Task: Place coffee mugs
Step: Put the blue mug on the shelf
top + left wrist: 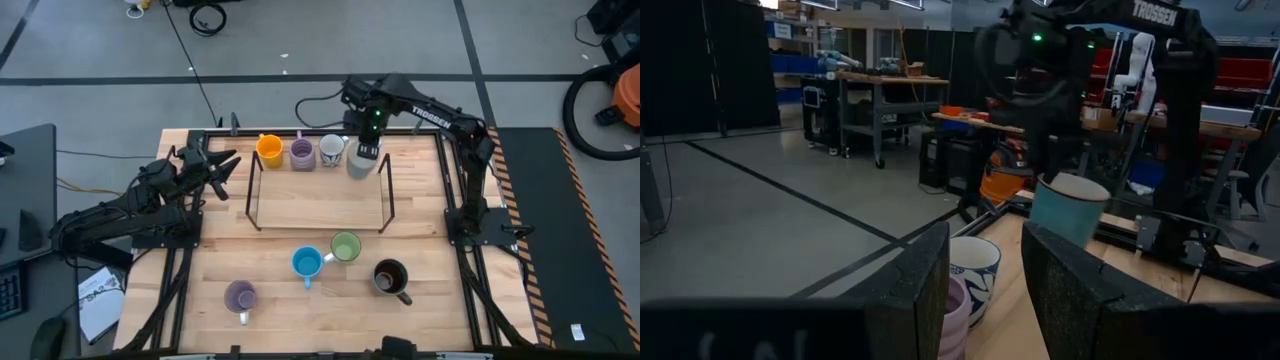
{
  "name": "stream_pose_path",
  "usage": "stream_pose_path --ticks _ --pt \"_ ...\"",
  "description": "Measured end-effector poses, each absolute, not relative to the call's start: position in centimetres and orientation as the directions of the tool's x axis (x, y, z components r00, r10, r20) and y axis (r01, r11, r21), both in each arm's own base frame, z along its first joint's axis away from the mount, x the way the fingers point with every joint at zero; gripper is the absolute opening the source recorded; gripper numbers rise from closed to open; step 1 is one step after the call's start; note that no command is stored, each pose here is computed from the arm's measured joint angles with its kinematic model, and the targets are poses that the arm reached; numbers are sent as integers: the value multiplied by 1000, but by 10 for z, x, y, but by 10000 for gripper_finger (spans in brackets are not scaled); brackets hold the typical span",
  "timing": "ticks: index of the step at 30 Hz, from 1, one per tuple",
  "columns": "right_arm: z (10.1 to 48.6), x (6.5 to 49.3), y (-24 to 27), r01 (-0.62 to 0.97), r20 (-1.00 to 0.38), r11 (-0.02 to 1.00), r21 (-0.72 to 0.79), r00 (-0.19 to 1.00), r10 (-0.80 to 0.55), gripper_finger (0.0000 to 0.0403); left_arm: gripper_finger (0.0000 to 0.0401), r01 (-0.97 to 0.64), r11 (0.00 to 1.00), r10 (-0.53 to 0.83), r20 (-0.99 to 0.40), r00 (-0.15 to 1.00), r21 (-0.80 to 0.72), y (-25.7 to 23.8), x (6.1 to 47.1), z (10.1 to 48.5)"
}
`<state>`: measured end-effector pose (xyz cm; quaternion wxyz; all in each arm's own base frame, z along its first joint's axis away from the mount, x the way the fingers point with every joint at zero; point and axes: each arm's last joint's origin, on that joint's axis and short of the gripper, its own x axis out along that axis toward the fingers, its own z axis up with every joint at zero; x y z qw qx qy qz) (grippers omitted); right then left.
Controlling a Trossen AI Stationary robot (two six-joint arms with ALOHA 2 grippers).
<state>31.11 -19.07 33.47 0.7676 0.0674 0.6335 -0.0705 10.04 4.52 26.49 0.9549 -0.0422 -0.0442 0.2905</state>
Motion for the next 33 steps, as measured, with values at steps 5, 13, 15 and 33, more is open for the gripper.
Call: stream_pose_path --ticks 5,13,15,33 --pt "333 320 -175 161 -983 987 19 183 -11 37 135 -551 828 559 59 827 -107 45 100 265" --pt "316 327 -154 130 -993 990 47 113 32 37 135 -552 827 559 49 828 -110 45 99 268" --pt "313 328 -151 124 -995 991 43 100 30 37 135 -551 827 559 56 827 -111 44 98 272" --pt "287 331 -151 61 -996 998 35 81 30 37 135 -554 826 559 35 828 -102 43 96 279"
